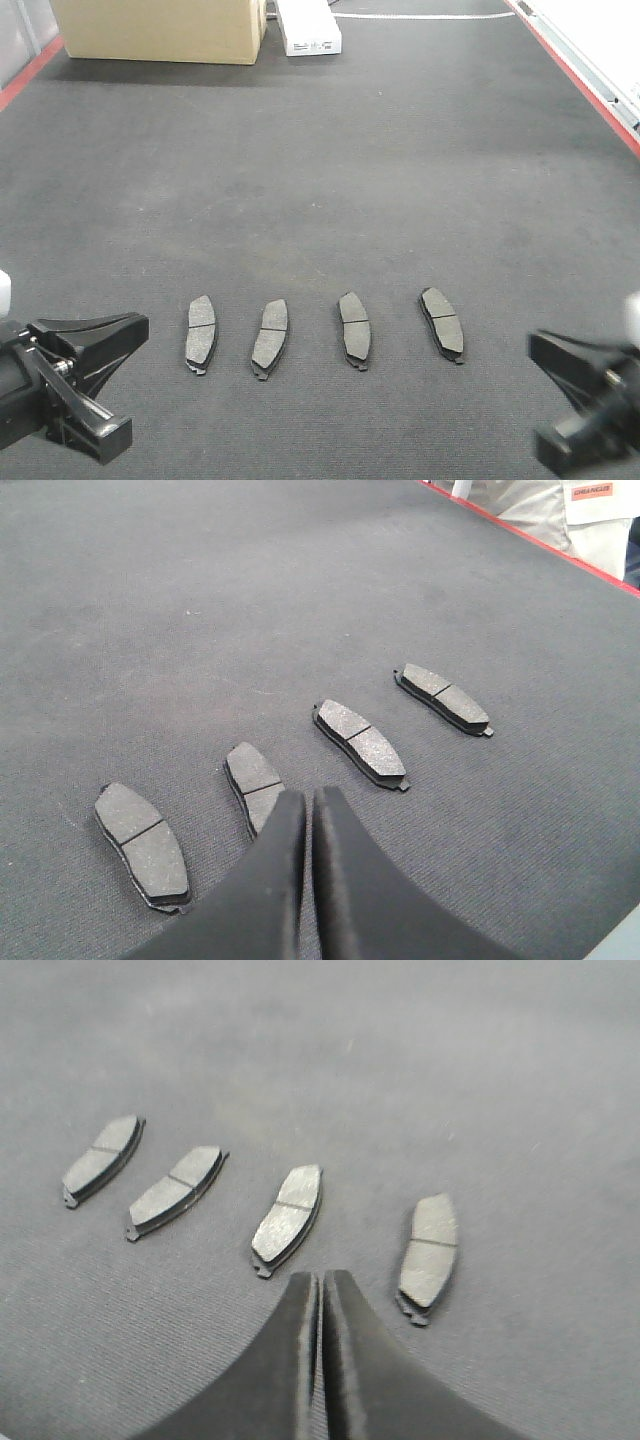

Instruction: Move and align brake pads A on conveyor

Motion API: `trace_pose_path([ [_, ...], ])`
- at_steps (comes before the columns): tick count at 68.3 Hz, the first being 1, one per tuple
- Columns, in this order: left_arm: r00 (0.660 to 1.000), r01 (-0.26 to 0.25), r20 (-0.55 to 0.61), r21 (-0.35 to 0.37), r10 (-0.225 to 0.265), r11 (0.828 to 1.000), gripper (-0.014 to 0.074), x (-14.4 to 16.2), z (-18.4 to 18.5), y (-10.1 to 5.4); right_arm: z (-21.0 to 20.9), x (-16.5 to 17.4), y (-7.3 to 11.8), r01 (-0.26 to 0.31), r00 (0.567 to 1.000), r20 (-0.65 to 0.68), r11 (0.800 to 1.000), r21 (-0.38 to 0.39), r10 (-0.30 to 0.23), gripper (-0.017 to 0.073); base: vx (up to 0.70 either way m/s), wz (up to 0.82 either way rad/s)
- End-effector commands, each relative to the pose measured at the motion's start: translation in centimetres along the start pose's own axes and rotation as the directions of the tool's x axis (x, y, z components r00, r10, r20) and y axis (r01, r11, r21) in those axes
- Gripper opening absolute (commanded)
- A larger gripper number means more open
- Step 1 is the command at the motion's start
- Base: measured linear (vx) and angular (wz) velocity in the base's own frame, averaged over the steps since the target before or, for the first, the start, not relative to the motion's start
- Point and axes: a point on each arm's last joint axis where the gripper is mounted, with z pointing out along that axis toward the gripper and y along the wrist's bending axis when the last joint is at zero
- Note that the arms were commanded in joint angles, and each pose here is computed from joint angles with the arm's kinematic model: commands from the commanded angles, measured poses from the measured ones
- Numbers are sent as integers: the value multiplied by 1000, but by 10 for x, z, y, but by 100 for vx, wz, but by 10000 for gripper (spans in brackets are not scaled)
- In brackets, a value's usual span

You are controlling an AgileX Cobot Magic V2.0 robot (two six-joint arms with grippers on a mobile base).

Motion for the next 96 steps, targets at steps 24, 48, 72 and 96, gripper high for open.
trace_pose_path([
  [24, 996, 0, 93, 12, -1, 1000, -6, -14, -3, -3, -31, -2, -2, 9, 987, 161, 1000, -2, -8, -9, 0, 0],
  [48, 996, 0, 93, 12, -1, 1000, -6, -14, -3, -3, -31, -2, -2, 9, 987, 161, 1000, -2, -8, -9, 0, 0],
  [72, 986, -19, 164, 22, 15, 1000, -6, -20, -20, -4, -31, -2, -2, 9, 987, 161, 1000, -2, -8, -9, 0, 0],
  [96, 933, -12, 353, -162, 69, 987, -6, 18, -89, 18, -31, -2, -2, 9, 987, 161, 1000, -2, -8, -9, 0, 0],
])
